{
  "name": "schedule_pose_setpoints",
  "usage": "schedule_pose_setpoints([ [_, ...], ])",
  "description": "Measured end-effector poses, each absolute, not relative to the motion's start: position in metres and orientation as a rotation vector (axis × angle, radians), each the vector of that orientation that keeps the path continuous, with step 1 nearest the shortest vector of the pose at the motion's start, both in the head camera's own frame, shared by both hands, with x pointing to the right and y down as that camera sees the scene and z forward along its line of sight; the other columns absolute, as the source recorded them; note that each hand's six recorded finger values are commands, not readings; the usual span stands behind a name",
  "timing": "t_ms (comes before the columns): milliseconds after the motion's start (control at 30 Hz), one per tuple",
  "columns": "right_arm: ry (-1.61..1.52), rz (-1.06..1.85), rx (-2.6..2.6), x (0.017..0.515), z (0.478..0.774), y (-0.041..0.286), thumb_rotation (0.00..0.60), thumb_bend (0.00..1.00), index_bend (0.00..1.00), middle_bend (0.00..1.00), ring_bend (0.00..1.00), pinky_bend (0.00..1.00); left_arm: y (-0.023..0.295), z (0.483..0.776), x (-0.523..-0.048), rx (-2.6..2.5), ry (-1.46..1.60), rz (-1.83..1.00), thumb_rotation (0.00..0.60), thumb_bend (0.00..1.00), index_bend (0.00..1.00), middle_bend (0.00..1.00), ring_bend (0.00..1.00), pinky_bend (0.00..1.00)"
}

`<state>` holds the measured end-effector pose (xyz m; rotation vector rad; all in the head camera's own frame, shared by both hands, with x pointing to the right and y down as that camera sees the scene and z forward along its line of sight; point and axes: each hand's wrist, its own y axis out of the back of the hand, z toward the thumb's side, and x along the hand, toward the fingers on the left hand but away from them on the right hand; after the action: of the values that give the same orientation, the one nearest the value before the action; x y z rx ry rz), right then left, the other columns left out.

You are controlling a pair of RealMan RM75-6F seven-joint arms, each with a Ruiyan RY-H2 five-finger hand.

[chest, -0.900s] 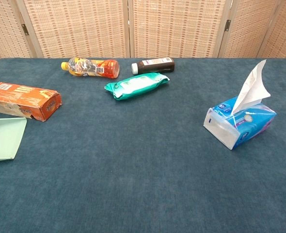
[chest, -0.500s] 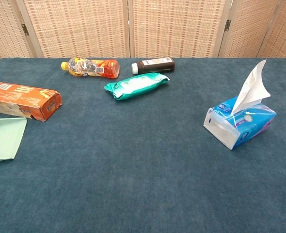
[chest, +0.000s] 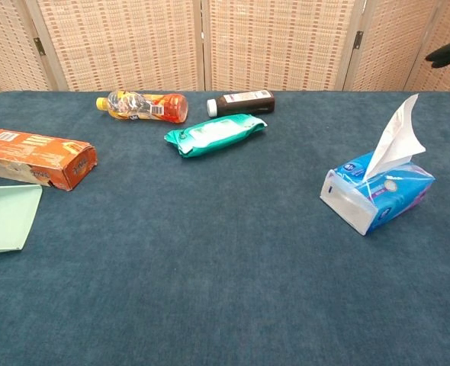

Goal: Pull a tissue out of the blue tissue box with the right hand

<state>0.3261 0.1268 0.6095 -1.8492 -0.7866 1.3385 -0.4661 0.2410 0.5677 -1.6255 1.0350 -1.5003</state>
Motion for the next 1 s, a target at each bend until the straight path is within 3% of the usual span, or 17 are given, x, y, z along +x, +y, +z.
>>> schedule_pose_setpoints([
  [300,-0.687,1.414,-1.868,0.278,0.649,0.106,0.600,0.17,0.22,0.18,0.00,0.00,0.241,0.567,-0.468,-1.633,1.044,-1.499,0.600,0.21,0.00,0.00,0.00,0.07],
  [433,-0.685,1.417,-1.864,0.268,0.660,0.104,0.600,0.21,0.40,0.33,0.01,0.00,0.241,0.567,-0.467,-1.635,1.042,-1.495,0.600,0.21,0.00,0.00,0.00,0.07],
  [700,-0.704,1.427,-1.816,0.277,0.668,0.109,0.600,0.28,0.76,0.60,0.19,0.03,0.241,0.567,-0.468,-1.638,1.051,-1.495,0.600,0.22,0.00,0.00,0.00,0.07],
  [1000,-0.733,1.427,-1.806,0.291,0.670,0.116,0.600,0.32,0.83,0.66,0.26,0.05,0.241,0.567,-0.467,-1.635,1.048,-1.496,0.600,0.22,0.00,0.00,0.00,0.07],
])
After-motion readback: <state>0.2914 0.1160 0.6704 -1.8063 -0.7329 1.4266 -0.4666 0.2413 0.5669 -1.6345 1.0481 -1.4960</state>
